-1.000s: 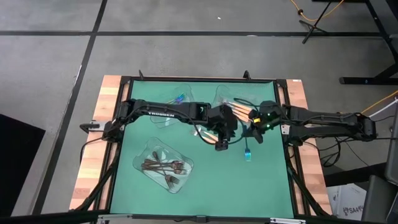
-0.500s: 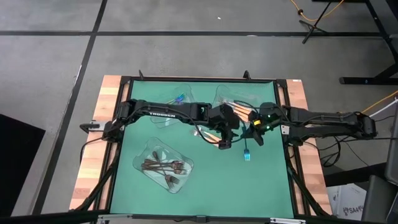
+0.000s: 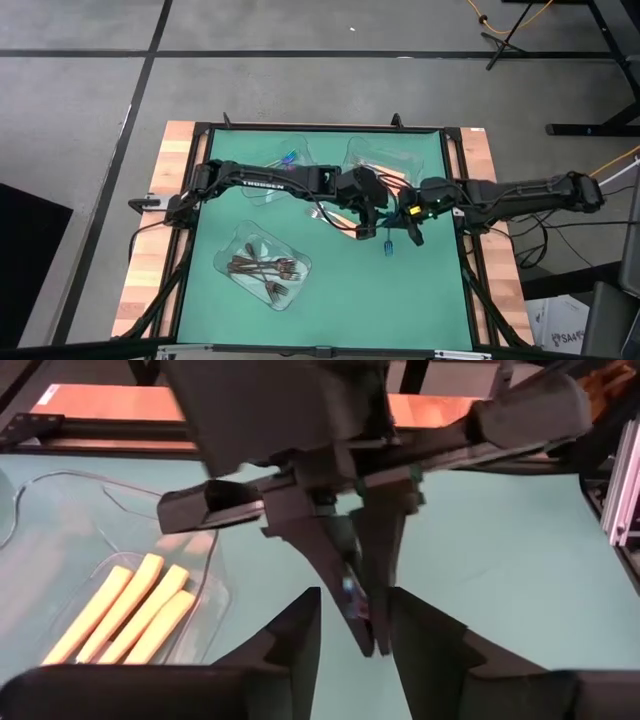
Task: Sort silverware by color (type)
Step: Put the blue fork into the top left transparent bin
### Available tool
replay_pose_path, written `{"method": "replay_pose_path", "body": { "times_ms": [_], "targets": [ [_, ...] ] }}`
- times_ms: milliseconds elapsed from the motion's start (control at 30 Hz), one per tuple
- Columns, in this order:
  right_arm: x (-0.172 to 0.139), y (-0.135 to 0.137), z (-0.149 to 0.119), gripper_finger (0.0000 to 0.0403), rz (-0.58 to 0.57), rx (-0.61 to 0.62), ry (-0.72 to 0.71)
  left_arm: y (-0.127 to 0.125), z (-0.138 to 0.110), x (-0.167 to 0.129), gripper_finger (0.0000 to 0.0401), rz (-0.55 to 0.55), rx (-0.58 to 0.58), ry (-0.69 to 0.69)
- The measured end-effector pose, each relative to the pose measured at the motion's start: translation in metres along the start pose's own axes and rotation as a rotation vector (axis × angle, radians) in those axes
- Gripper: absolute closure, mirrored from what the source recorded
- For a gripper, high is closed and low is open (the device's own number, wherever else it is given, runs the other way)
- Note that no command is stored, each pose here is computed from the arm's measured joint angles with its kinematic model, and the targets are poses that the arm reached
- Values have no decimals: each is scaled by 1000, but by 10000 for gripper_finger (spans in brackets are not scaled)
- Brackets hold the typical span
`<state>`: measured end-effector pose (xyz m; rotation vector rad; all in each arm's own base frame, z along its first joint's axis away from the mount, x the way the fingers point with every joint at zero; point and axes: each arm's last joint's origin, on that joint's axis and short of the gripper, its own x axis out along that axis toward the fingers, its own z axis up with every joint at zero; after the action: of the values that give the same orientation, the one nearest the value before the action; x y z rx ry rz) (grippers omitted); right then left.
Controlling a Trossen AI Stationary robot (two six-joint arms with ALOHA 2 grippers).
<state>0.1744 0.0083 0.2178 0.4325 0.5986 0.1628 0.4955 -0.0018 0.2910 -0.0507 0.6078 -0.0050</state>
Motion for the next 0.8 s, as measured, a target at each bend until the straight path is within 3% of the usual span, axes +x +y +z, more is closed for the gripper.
{"method": "replay_pose_path", "body": {
  "times_ms": [567, 800],
  "targets": [
    [0, 7, 10, 403, 19, -81, -124, 0, 2, 0, 317, 0, -2, -14],
    [0, 7, 10, 403, 17, -83, -121, 0, 3, -1, 357, -2, -1, -33]
  ]
}}
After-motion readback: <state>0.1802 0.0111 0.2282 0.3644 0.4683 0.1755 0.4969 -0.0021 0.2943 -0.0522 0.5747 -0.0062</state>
